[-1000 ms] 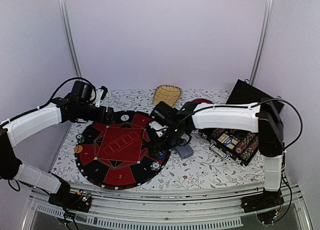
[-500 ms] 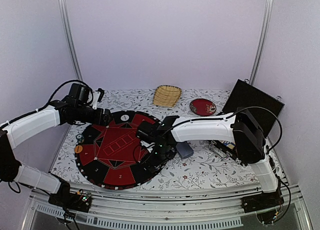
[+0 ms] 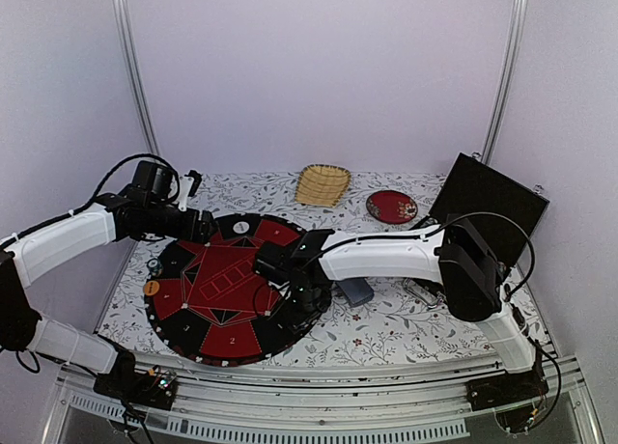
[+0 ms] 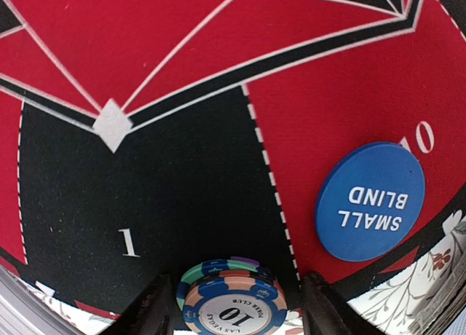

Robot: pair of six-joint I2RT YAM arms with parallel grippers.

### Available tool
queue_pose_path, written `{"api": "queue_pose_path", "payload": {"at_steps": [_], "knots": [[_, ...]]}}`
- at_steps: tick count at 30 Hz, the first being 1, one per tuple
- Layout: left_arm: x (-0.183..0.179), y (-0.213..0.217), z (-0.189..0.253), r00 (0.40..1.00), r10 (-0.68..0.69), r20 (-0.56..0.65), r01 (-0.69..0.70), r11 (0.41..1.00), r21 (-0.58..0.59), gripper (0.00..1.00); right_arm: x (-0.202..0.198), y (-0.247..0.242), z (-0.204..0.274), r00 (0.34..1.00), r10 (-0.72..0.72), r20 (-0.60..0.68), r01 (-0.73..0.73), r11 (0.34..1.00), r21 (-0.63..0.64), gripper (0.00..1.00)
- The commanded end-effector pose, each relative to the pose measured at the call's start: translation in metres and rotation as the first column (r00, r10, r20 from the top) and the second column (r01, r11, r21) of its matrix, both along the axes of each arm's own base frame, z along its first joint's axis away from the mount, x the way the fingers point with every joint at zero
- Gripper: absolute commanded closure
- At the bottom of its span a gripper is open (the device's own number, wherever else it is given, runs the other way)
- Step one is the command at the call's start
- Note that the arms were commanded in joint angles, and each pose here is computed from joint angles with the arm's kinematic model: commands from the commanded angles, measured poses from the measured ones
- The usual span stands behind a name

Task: Distribute texas hold em gaming equipment
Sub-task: Adjust the poker chips pile in the small blind area.

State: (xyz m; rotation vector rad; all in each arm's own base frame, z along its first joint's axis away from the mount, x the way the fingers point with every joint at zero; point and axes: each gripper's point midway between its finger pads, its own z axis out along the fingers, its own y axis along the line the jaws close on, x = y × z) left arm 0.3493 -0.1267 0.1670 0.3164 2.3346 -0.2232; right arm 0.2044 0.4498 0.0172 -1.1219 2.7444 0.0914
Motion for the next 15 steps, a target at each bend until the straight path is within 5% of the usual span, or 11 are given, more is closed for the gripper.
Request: {"api": "queue_pose_path", "payload": {"at_steps": [1, 12, 15], "knots": [[0.001, 0.004, -0.003, 1.000, -0.001, 0.000, 0.001, 1.000, 0.001, 0.11, -0.015, -0.028, -0.033, 1.000, 0.003, -0.020, -0.006, 0.986, -0.169, 0.47], [0.001, 0.005, -0.004, 1.000, 0.000, -0.003, 0.000, 1.000, 0.002, 0.11, -0.006, -0.026, -0.028, 0.999, 0.016, 0.036, -0.009, 0.983, -0.182, 0.68], [0.001, 0.005, -0.005, 1.000, -0.002, -0.004, 0.002, 1.000, 0.003, 0.11, -0.007, -0.023, -0.027, 0.999, 0.021, 0.029, -0.016, 0.985, -0.170, 0.63]]}}
